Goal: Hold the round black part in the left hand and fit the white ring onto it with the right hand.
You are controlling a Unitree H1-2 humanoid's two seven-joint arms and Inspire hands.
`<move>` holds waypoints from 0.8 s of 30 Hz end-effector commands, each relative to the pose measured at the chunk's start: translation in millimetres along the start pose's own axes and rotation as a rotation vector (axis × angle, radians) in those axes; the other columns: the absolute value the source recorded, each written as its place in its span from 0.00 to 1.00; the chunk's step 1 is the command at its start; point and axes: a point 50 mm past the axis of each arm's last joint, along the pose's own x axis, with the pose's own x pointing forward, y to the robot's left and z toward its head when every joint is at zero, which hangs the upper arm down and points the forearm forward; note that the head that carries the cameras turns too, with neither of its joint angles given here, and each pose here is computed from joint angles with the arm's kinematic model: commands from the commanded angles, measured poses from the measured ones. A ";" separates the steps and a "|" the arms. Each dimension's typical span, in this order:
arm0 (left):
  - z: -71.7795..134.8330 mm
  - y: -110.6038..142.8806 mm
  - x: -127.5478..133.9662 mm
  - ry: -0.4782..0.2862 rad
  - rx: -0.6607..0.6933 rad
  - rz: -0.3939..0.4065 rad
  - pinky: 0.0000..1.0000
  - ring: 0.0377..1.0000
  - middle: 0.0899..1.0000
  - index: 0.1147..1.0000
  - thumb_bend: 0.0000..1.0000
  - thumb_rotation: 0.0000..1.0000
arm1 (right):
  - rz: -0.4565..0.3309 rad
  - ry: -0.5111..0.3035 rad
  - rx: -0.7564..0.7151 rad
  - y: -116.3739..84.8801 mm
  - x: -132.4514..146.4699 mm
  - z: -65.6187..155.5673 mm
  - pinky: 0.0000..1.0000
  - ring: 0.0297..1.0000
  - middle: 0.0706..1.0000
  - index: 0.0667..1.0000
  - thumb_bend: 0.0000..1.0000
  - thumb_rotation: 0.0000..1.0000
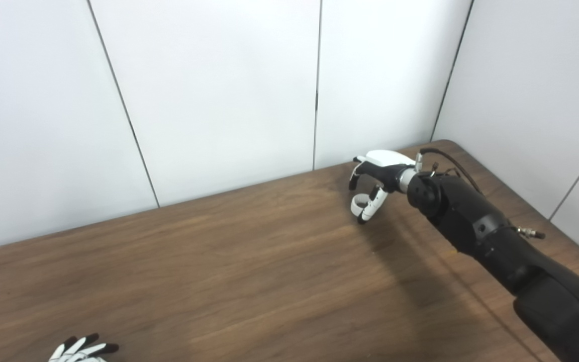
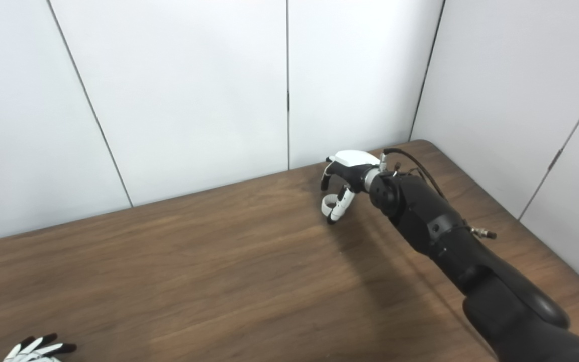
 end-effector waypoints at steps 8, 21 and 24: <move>3.6 15.4 3.5 -0.060 0.038 0.054 1.00 0.93 0.79 0.41 0.51 0.04 | 0.048 0.003 -0.019 5.8 -2.0 -2.1 0.96 1.00 0.99 0.64 1.00 0.20; 3.3 15.7 3.8 -0.060 0.035 0.058 1.00 0.93 0.79 0.41 0.51 0.04 | 0.070 0.017 -0.030 6.5 -4.6 -3.9 0.97 1.00 0.98 0.58 1.00 0.23; 3.4 16.1 3.9 -0.063 0.039 0.056 1.00 0.93 0.79 0.41 0.51 0.04 | 0.072 0.017 -0.042 7.3 -5.7 -4.0 0.96 1.00 0.97 0.58 1.00 0.24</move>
